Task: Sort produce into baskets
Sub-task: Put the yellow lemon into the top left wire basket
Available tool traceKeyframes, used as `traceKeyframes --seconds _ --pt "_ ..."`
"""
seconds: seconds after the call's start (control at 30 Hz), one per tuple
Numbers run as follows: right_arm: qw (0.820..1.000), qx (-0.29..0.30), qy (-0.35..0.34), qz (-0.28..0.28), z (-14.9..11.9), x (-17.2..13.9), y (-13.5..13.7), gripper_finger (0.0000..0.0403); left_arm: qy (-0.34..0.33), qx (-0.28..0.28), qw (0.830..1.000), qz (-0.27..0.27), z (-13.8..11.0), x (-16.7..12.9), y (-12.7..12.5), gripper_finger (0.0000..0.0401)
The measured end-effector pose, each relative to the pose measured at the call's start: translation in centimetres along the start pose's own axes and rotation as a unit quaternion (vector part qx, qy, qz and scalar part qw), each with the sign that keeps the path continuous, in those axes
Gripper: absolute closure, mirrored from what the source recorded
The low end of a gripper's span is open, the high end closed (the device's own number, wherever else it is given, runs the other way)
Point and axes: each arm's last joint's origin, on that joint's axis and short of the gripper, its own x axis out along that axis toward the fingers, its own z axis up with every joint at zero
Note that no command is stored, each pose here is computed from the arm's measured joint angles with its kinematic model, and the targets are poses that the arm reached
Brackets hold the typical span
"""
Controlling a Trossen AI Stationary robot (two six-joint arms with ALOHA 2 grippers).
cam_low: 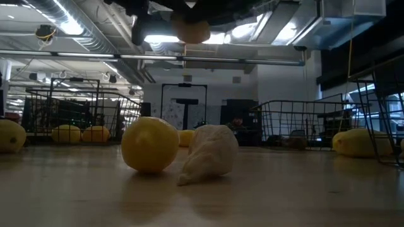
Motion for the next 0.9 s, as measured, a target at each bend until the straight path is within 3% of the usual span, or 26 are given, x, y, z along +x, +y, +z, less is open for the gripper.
traceKeyframes --seconds 0.23,0.57,0.9 --pt "1.0 -0.009 0.013 0.021 0.1 -1.8 1.0 0.0083 0.001 -0.001 1.0 0.03 0.9 -2.5 1.2 0.0176" --pt "0.997 0.021 0.044 0.054 -0.6 -2.0 1.6 0.0084 -0.005 -0.01 0.995 0.094 1.7 -6.6 3.2 0.0176" --pt "0.995 0.024 0.066 0.064 -1.4 -1.3 1.9 0.0084 0.006 -0.015 0.978 0.21 1.5 -8.5 5.9 0.0176"
